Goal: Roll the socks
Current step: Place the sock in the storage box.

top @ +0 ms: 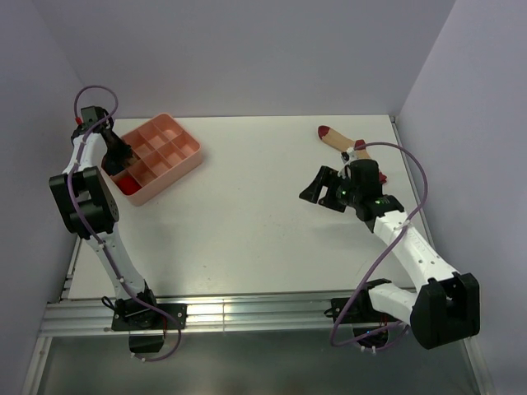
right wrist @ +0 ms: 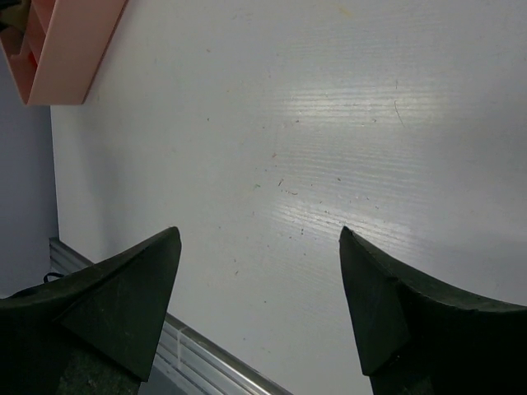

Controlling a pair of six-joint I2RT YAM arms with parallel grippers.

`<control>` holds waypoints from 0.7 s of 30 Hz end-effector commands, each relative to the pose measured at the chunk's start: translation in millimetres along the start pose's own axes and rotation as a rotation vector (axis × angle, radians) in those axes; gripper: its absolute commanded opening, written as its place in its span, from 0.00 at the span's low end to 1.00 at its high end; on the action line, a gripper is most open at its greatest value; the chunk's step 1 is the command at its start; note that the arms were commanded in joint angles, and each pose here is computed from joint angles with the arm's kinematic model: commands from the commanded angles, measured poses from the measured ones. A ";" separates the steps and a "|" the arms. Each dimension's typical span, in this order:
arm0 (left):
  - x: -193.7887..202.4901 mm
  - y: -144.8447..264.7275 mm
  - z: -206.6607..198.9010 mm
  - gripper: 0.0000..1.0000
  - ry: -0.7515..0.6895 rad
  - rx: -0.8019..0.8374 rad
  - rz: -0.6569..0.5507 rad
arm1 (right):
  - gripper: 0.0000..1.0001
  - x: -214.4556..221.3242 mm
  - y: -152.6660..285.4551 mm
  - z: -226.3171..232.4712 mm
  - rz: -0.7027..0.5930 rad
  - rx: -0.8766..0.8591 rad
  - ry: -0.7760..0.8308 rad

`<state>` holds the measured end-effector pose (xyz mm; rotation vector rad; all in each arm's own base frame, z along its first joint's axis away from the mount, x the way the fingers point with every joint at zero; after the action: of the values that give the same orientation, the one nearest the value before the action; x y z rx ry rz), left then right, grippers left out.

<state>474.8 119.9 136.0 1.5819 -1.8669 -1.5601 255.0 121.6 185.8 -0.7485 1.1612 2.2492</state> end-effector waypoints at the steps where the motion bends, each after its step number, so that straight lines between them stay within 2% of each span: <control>1: -19.8 6.2 -11.5 0.00 -0.002 0.047 -0.073 | 0.84 -4.1 -3.6 -0.8 -0.022 -0.016 0.022; 11: -35.7 -2.8 -11.3 0.09 0.023 0.044 -0.209 | 0.84 -2.4 -7.4 -0.7 -0.009 -0.035 0.024; 17: -29.3 -13.9 -16.2 0.11 -0.001 0.030 -0.176 | 0.84 -0.6 -10.8 -0.9 0.004 -0.046 0.021; 21: -16.8 -22.5 -14.2 0.18 -0.004 0.005 -0.106 | 0.84 0.4 -11.6 0.3 0.012 -0.061 0.021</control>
<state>493.9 129.0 127.1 1.6998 -1.8185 -1.6006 257.8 126.7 175.6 -0.7351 1.1506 2.3070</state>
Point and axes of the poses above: each gripper's point midway between its finger pads, its own y axis back along the fingers, its own z axis along the line the jaws close on, x = y × z, the point moved 5 cm from there along y, back along the fingers, and after that the axes turned 13 degrees about y, right-handed, at the moved point
